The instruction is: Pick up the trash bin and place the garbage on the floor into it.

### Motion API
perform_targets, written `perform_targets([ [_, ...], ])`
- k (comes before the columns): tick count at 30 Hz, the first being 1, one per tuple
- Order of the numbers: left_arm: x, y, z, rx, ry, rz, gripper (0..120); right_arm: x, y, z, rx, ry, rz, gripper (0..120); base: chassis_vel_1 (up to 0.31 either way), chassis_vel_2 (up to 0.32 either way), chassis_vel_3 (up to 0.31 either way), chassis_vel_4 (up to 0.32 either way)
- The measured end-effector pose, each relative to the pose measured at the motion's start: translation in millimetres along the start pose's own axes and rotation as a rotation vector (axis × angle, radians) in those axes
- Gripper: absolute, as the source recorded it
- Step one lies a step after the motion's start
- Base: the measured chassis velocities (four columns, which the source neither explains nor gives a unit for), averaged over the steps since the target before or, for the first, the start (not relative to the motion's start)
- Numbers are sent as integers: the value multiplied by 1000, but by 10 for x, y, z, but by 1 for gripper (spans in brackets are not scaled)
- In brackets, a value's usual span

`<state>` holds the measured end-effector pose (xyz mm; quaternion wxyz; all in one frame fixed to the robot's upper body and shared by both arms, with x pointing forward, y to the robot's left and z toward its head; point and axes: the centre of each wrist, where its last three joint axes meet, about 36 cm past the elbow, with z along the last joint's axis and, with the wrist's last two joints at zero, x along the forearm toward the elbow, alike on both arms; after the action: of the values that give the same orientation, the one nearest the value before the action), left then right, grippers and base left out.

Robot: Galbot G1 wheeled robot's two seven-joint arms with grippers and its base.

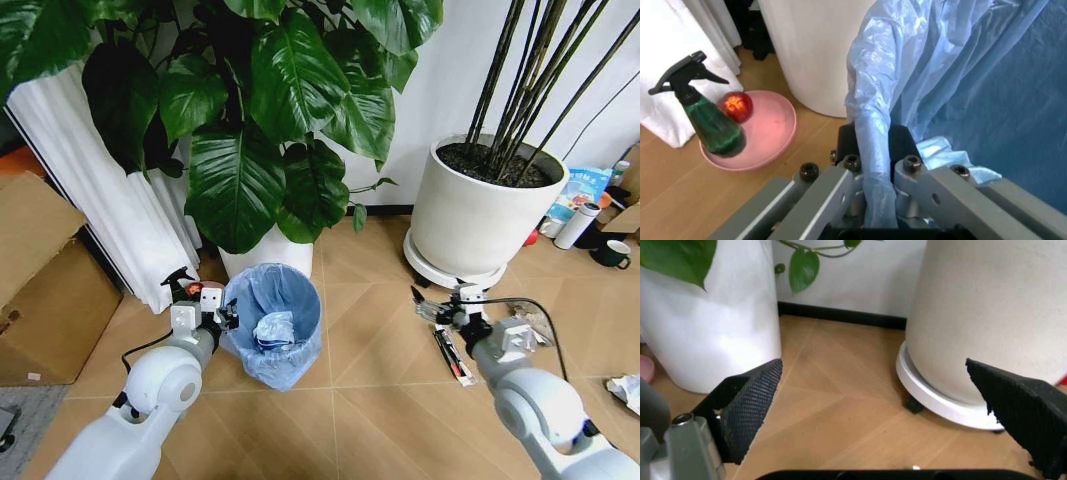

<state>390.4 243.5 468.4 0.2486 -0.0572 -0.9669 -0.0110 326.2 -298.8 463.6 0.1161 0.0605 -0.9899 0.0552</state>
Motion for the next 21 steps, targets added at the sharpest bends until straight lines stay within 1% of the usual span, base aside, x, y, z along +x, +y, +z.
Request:
perform_targets([
  [11, -3, -24, 5, 3, -1, 7, 0, 110, -17, 83, -5, 23, 21, 100, -5, -5, 4, 6],
  [21, 24, -39, 2, 4, -6, 11, 0, 114, -34, 119, -4, 28, 24, 100, -91, -105, 104, 94],
])
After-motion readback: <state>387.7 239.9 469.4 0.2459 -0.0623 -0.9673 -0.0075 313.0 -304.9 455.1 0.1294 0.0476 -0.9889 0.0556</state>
